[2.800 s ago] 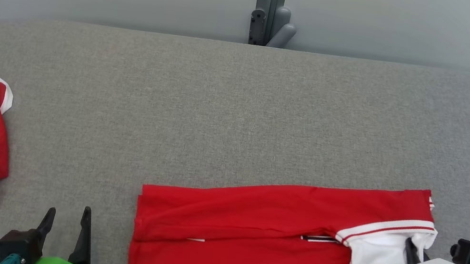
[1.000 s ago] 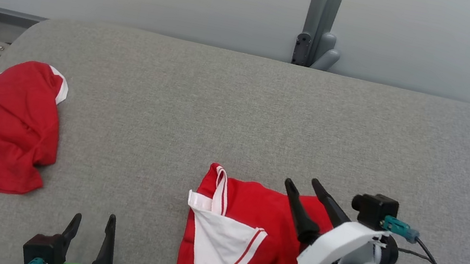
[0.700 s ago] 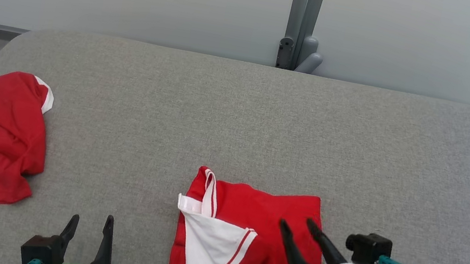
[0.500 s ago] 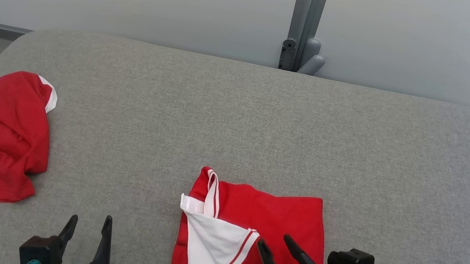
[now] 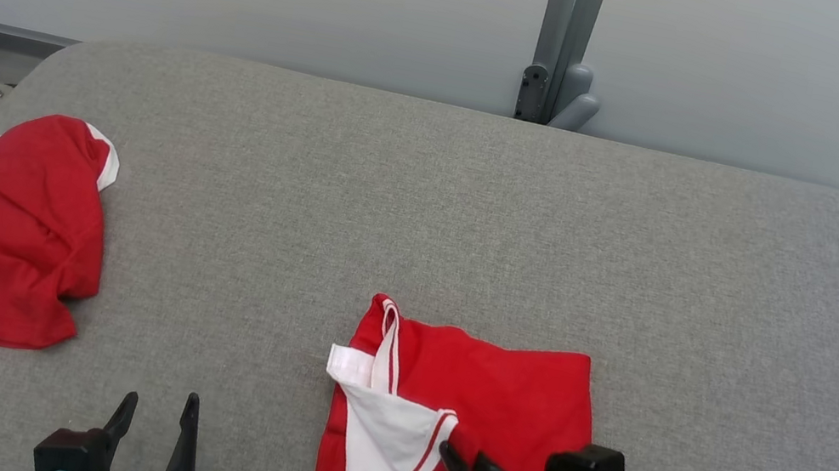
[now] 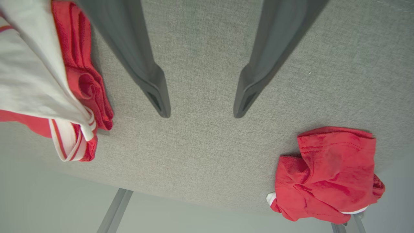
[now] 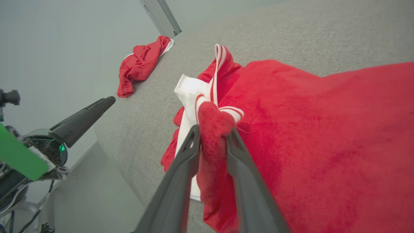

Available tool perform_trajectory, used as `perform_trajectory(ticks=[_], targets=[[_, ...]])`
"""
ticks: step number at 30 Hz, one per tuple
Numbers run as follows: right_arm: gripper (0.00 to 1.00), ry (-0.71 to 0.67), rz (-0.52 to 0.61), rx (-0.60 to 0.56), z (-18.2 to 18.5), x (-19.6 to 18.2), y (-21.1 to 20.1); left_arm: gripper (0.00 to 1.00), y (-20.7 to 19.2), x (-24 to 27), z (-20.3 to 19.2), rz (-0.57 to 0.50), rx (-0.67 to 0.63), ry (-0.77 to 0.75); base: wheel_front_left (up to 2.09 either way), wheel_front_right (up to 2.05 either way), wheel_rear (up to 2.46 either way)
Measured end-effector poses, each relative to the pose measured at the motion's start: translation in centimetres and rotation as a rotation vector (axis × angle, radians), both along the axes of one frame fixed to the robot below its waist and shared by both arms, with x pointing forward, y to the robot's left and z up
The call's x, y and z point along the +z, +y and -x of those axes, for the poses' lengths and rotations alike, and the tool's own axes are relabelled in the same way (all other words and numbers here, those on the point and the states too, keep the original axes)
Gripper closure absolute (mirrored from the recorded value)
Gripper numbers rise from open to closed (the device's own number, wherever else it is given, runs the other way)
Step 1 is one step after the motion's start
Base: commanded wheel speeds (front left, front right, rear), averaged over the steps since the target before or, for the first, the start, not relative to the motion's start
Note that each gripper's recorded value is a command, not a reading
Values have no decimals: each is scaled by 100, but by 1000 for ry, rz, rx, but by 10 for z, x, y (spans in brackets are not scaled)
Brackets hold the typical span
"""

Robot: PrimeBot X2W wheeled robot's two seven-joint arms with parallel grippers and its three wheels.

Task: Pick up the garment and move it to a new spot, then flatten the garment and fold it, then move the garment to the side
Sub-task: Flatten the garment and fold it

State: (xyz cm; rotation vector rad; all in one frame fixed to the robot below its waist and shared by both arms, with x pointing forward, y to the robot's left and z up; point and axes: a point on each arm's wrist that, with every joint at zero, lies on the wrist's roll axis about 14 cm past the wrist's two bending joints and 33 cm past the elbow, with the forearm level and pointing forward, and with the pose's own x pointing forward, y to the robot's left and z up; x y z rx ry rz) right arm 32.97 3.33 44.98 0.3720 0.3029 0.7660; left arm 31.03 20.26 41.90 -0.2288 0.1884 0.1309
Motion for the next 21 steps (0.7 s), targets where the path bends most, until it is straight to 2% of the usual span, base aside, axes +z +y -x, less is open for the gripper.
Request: perform_trajectory(ticks=[7, 8, 9, 12, 14, 21], targets=[[100, 2, 21, 145, 19, 2, 33, 0, 5, -3, 1, -2, 17, 13, 0, 0, 0], [27, 7, 19, 173, 24, 4, 40, 0, 4, -4, 1, -2, 16, 14, 0, 0, 0], [0, 18, 17, 205, 30, 5, 49, 0, 4, -4, 1, -2, 16, 14, 0, 0, 0], [0, 19, -17, 279, 45, 15, 70, 0, 3, -5, 1, -2, 13, 18, 0, 0, 0], [0, -5, -27, 268, 39, 21, 68, 0, 3, -4, 1, -3, 12, 17, 0, 0, 0], [0, -56, 42, 20, -18, 11, 5, 0, 4, 2, -5, -6, 18, -3, 0, 0, 0]])
